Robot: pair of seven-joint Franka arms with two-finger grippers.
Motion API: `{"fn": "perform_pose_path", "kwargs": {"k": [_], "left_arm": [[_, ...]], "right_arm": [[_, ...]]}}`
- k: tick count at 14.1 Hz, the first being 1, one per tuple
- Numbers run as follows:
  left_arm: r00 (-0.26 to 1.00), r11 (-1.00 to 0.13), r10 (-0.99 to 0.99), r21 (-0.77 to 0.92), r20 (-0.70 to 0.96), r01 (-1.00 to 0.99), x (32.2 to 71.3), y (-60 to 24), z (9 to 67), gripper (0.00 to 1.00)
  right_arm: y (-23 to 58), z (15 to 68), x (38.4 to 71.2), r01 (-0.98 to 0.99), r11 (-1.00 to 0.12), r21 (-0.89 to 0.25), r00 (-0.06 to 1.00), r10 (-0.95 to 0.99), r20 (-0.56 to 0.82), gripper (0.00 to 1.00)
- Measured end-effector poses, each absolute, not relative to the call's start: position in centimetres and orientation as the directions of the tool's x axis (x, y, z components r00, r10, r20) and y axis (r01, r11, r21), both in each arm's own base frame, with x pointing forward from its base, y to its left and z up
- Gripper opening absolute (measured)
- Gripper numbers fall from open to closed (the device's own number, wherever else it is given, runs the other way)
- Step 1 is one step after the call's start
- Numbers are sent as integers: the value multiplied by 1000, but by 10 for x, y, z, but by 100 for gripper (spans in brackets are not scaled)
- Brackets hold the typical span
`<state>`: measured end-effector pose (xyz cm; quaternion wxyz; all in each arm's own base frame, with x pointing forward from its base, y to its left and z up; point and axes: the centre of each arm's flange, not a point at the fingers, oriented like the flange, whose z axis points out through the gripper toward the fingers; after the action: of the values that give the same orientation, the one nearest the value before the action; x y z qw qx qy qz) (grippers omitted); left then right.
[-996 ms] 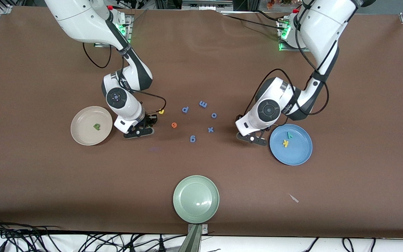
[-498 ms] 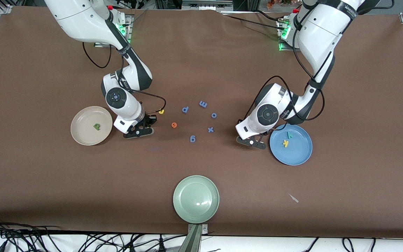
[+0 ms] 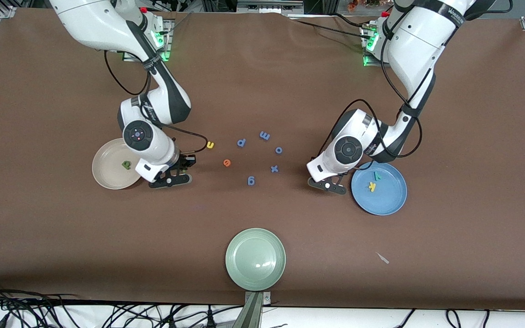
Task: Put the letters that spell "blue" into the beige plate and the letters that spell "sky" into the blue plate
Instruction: 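Drop the stick in the cream plate while the left drops 2 in blue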
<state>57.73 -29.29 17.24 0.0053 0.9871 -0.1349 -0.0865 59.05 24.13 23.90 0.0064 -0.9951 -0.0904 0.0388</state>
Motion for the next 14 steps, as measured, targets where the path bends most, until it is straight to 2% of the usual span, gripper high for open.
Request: {"fn": "perform_pose_path", "kwargs": {"k": [3, 6, 10, 14], "left_arm": [[951, -965, -262, 32, -167, -260, 582, -290, 179, 22], [962, -973, -230, 15, -148, -230, 600, -271, 220, 22], [944, -953, -297, -12, -141, -301, 627, -197, 260, 22], [910, -917, -387, -46, -146, -397, 647, -114, 250, 22]], "right_arm": [[230, 253, 603, 188, -982, -11, 979, 189, -81, 10], [186, 257, 621, 204, -979, 11, 976, 203, -78, 10], [105, 245, 635, 160, -987, 13, 980, 157, -118, 11], [69, 225, 631, 110, -994, 13, 975, 105, -195, 12]]}}
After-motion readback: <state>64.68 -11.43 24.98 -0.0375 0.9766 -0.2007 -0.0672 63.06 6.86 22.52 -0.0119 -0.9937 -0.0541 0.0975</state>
